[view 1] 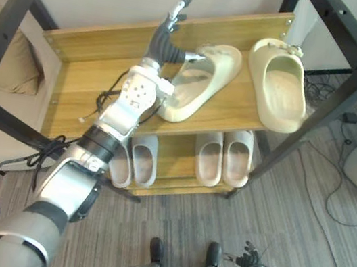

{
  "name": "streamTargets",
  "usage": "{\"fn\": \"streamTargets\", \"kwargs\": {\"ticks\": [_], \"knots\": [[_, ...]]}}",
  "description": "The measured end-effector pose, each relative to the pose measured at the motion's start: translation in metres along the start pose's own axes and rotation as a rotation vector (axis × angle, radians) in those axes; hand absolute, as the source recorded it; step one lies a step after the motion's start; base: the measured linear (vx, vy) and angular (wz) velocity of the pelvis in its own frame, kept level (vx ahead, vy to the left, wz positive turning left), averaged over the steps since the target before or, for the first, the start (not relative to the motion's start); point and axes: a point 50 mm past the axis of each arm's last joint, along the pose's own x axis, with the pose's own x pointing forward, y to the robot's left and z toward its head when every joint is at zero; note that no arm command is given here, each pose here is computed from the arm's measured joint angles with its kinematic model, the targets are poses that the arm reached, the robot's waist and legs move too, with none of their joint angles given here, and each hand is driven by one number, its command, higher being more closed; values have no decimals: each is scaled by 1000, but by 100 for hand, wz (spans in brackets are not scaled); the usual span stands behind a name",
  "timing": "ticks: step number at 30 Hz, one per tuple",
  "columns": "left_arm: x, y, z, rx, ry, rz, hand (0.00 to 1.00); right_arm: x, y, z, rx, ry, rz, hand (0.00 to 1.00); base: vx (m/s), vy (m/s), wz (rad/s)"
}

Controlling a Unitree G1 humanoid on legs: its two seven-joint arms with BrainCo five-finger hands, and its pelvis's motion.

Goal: Organize the slippers on the shoe rack

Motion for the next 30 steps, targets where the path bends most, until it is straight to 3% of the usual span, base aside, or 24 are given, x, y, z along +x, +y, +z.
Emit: {"fn": "streamTargets", "kwargs": {"ticks": [21, 30], "knots": [[-50, -6, -18, -351, 54, 89, 0, -1, 5, 0, -30, -4, 22, 0, 2, 12, 5], [-87, -10, -47, -386, 182, 92, 0, 0, 13, 6, -57, -23, 55, 0, -8, 12, 7]]}}
